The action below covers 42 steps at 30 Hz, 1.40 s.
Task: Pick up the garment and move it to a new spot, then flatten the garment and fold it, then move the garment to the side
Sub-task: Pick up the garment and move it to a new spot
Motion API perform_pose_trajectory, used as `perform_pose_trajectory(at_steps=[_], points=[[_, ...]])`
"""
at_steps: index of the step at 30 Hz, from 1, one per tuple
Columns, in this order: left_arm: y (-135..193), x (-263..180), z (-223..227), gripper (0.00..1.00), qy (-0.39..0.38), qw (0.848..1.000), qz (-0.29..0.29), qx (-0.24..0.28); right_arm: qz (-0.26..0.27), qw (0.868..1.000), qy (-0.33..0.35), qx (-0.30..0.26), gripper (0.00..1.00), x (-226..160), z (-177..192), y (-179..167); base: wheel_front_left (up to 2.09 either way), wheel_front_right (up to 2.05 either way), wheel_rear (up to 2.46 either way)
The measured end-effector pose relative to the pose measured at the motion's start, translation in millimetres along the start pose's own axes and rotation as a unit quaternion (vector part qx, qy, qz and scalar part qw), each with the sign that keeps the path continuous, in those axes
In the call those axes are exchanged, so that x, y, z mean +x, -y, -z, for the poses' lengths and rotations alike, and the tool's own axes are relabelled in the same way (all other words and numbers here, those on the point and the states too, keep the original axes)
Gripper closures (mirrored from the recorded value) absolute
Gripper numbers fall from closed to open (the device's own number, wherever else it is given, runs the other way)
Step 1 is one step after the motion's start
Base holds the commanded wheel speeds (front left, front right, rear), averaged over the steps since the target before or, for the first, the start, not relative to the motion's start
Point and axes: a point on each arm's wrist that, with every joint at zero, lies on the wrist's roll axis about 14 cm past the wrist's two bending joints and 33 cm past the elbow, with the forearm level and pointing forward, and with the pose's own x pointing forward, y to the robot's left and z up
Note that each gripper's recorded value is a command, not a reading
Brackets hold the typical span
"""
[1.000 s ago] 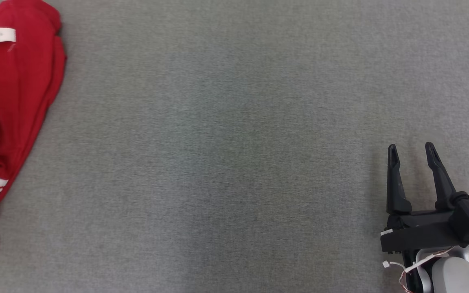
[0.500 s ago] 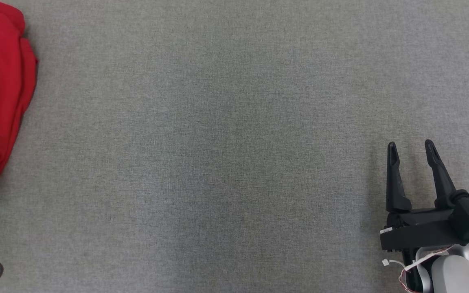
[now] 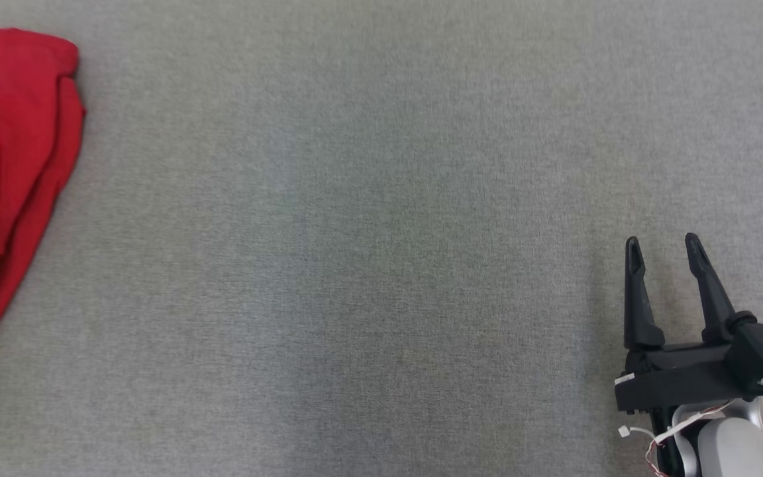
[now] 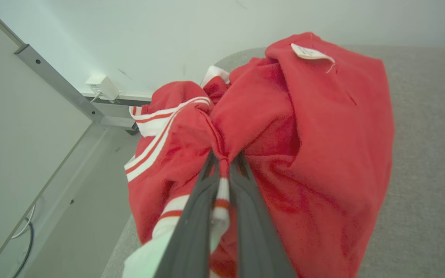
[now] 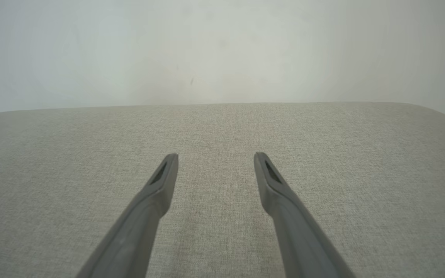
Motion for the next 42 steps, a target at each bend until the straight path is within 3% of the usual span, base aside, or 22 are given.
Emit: perform_pose_trajectory(at_steps=[6, 13, 14, 17, 25, 39, 42], points=[[-8.6, -12.0, -77.0, 1.0, 0.124, 0.992, -0.008, 0.025, -0.009, 1.0, 0.011, 0.016, 0.0, -5.4, -8.3, -8.9, 0.0, 0.0, 0.0], [6.5, -44.4, -187.4, 1.0, 0.269, 0.96, 0.018, 0.069, -0.013, 0.999, 0.026, 0.037, 0.0, -15.6, -18.5, -14.8, 0.0, 0.0, 0.0], [21.6, -56.7, -219.1, 1.0, 0.311, 0.947, 0.036, 0.076, -0.01, 0.998, 0.03, 0.045, 0.0, -19.7, -21.4, -13.4, 0.0, 0.0, 0.0], [55.9, -73.9, -258.4, 1.0, 0.361, 0.926, 0.073, 0.085, 0.0, 0.998, 0.033, 0.051, 0.0, -27.4, -23.1, -7.5, 0.0, 0.0, 0.0], [176.3, -118.9, -314.1, 1.0, 0.434, 0.874, 0.201, 0.087, 0.046, 0.997, 0.038, 0.059, 0.0, -54.6, -27.2, 21.4, 0.0, 0.0, 0.0], [384.1, -200.4, -304.1, 1.0, 0.421, 0.797, 0.432, 0.009, 0.15, 0.985, 0.069, 0.058, 0.0, -117.0, -46.9, 83.3, 0.0, 0.0, 0.0], [415.6, -210.0, -285.8, 1.0, 0.399, 0.79, 0.466, -0.009, 0.167, 0.982, 0.073, 0.057, 0.0, -127.0, -49.2, 92.5, 0.0, 0.0, 0.0]])
